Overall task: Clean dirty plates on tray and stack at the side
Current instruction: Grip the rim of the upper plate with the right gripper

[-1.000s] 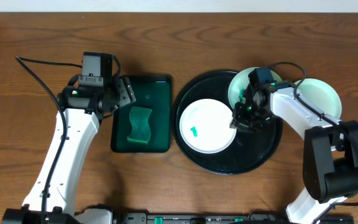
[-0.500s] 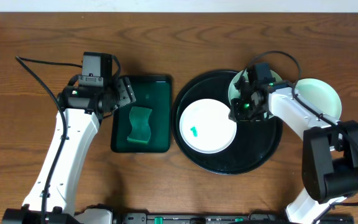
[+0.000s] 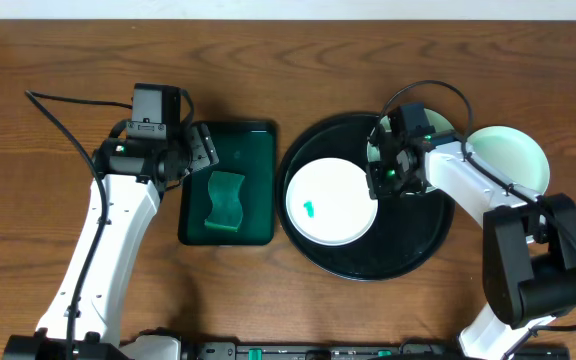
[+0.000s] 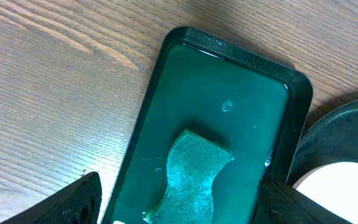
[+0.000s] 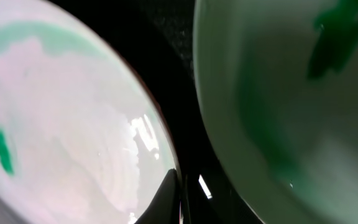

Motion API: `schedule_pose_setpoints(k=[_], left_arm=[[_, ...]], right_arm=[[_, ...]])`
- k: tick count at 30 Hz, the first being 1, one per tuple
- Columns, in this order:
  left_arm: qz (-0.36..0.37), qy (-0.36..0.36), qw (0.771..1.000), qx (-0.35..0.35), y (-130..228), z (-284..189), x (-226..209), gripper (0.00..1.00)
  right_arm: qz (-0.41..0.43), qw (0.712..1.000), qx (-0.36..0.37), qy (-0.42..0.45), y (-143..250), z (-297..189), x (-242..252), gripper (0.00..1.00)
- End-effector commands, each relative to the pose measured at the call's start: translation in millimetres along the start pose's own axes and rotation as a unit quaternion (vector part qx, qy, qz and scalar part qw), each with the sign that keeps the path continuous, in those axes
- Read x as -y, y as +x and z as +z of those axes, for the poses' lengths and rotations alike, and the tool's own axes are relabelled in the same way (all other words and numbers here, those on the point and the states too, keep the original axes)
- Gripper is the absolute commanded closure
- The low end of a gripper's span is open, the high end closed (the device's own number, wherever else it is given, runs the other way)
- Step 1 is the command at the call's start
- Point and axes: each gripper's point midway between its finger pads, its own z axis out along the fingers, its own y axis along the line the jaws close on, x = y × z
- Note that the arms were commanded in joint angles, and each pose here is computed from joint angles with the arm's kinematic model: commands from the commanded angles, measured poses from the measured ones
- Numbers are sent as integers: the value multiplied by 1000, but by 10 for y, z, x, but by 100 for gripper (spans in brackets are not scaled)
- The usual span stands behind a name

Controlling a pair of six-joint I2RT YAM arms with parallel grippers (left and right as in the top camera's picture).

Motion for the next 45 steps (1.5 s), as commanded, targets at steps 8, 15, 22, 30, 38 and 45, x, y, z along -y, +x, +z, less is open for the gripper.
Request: schedule_pose_setpoints(k=[8,15,22,30,38,45], left_arm=[[0,-6,1000,10,-64,-33,-14,19],[0,-6,1000,10,-64,-33,-14,20],[0,-6,1000,10,-64,-33,-14,19],[0,-6,1000,10,-64,-33,-14,19],[0,-6,1000,10,-64,-33,-14,19],[0,-6,1000,10,-64,-33,-14,19]], right_arm=[[47,994,36,94,-63,-368,219,99],[38,994,24,95,13,-324,165,99],[48,994,5,98,171,-229,168,97],[49,994,-3,100,222,-209,181,86],[50,994,-8,101,275,-176,197,90],[59,994,-6,97,300,-124,203,94]])
